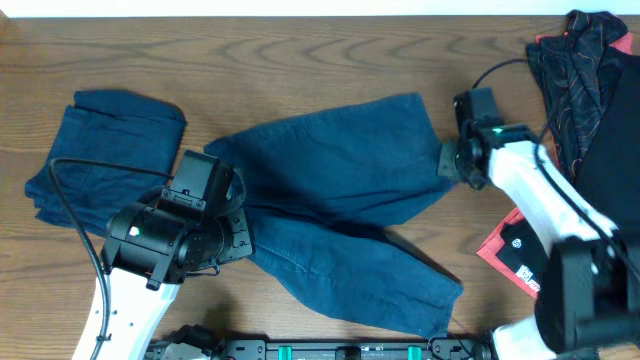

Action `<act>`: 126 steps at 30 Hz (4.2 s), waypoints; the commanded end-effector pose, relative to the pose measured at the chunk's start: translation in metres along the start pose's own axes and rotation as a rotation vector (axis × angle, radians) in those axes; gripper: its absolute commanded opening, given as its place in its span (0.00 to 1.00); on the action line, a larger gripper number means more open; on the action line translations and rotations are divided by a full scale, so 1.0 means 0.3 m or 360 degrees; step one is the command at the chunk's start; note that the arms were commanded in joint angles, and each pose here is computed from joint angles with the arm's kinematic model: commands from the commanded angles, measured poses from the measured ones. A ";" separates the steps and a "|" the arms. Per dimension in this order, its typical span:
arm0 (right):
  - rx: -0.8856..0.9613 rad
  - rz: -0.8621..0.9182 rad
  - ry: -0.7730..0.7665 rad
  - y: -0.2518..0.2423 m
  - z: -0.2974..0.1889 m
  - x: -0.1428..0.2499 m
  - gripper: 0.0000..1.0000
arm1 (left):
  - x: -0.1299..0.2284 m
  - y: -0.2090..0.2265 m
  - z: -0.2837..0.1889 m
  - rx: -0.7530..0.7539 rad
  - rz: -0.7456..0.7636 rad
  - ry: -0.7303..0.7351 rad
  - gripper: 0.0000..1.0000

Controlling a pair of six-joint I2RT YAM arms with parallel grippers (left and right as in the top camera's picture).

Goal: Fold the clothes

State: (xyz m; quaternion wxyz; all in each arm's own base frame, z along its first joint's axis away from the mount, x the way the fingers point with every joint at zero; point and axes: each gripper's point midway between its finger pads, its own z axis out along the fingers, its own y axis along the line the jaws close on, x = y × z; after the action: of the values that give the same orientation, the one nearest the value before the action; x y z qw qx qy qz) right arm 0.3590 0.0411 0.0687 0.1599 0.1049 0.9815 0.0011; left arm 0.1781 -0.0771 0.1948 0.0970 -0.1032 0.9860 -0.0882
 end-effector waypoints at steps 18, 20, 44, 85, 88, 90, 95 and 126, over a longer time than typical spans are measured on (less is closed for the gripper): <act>-0.0538 -0.0623 0.0375 0.339 0.164 0.211 0.09 | -0.110 -0.051 0.017 0.0060 -0.0038 -0.0154 0.06; -0.0534 -0.0619 0.0382 0.340 0.208 0.212 0.09 | -0.125 -0.059 0.039 0.0048 -0.0039 -0.0135 0.06; -0.0436 -0.0215 -0.0474 0.241 0.189 -0.503 0.28 | -0.590 -0.207 0.166 0.0087 -0.0064 -0.0753 0.06; -0.0440 0.0411 0.0592 0.059 -0.094 0.630 0.55 | -0.452 -0.127 0.223 -0.0068 -0.0053 -0.0458 0.06; -0.0456 0.0438 0.0562 0.063 -0.073 0.627 0.52 | -0.448 -0.125 0.224 -0.0074 -0.0052 -0.0450 0.06; -0.0454 0.0469 0.0571 0.062 -0.062 0.638 0.52 | -0.445 -0.124 0.225 -0.0076 -0.0052 -0.0446 0.06; -0.0467 0.0496 0.0544 0.063 -0.037 0.639 0.47 | -0.445 -0.123 0.225 -0.0077 -0.0053 -0.0445 0.06; -0.0491 0.0538 0.0463 0.108 0.036 0.586 0.22 | -0.443 -0.121 0.225 -0.0080 -0.0053 -0.0440 0.06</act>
State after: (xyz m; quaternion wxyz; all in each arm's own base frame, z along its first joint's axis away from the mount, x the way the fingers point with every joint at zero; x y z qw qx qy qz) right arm 0.2108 0.1067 0.0101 0.0406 0.2347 0.9505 0.1996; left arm 0.3250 -0.0949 0.1600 0.2292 -0.1316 0.9630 -0.0526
